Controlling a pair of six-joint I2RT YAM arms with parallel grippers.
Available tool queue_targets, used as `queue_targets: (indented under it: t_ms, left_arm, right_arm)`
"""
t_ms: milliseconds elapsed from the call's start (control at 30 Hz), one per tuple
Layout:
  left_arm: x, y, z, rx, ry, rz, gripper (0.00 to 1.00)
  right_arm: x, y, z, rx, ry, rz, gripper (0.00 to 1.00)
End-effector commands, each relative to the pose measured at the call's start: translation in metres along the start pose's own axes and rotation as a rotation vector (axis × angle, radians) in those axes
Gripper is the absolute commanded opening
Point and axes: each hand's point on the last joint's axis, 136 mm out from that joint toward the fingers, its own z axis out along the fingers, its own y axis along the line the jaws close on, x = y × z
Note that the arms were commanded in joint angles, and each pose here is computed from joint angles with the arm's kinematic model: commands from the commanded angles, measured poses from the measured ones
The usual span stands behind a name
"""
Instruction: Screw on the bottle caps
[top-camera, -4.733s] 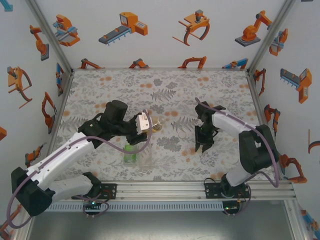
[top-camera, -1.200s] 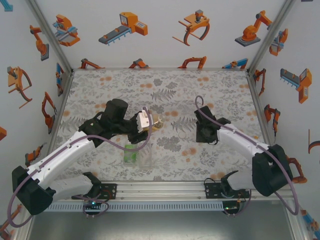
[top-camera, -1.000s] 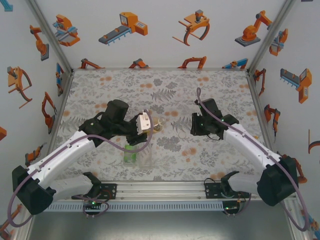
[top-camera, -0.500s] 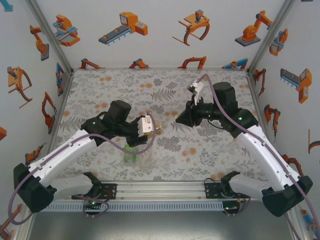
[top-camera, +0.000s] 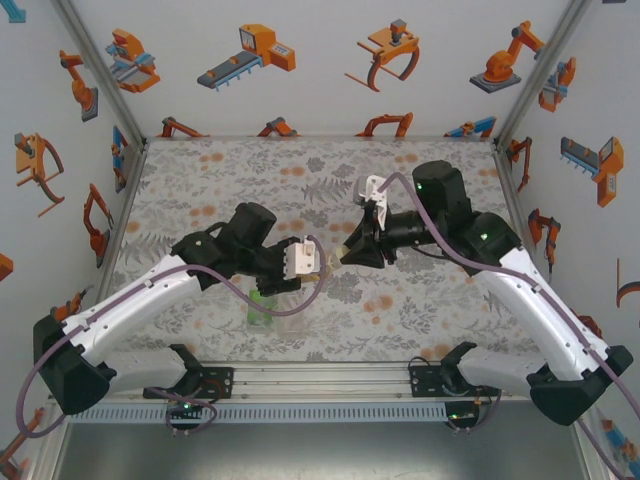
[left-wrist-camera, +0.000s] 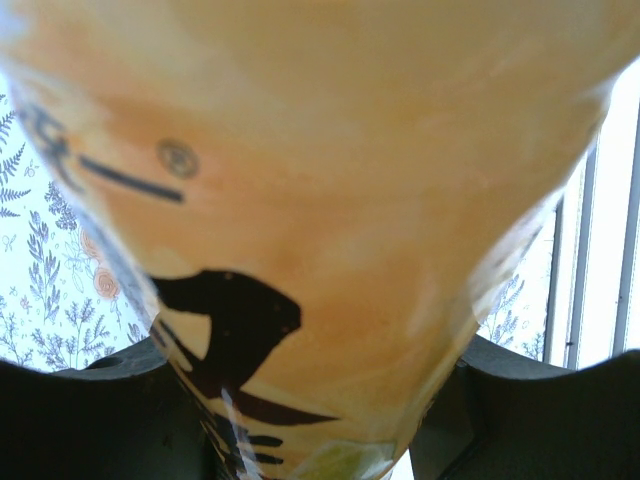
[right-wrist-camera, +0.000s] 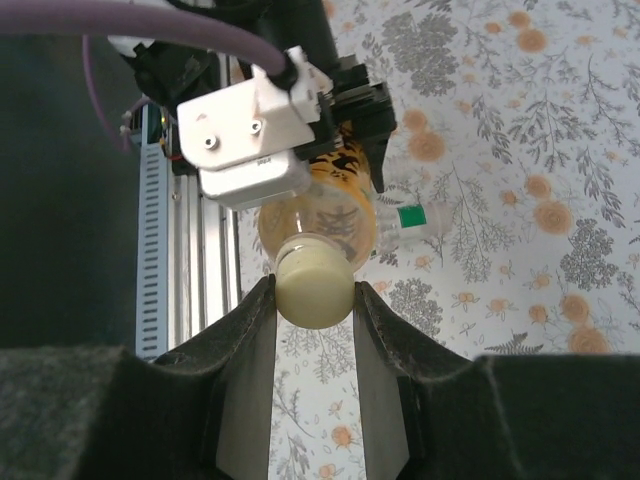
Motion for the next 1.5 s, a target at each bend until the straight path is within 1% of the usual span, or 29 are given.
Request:
queue_targets:
  t_ms: [0,267,433,867,1167,1467]
  left_arm:
    - [-0.009,0.001,-0.006,-0.005,-0.017,0.029,0.0]
    - [-0.015,0.001,-0.008,-0.009,-0.039,0.026,0.0]
    - [-0.019,0.003,-0.008,-0.026,-0.064,0.011,0.0]
    - [-0.026,0.006,-0.007,-0.015,-0.089,-0.03,0.0]
    - [-0.032,0.004,-0.003,0.021,-0.109,-0.058,0.0]
    - [-0.047,-0.001,-0.005,0.07,-0.172,-0.067,0.0]
  right_arm:
    - [0.002,0.006,0.0,0.004,0.012,-0.071,0.0]
    - [0.01,0.003,0.006,0.047,0.037,-0.085,0.0]
    - [0.015,0.005,0.008,0.048,0.047,-0.085,0.0]
    - [0.011,0.006,0.007,0.075,0.03,-0.121,0.0]
    - [0.01,0.005,0.009,0.071,0.026,-0.131,0.0]
    - [0.016,0.005,0.011,0.069,0.037,-0.128,0.0]
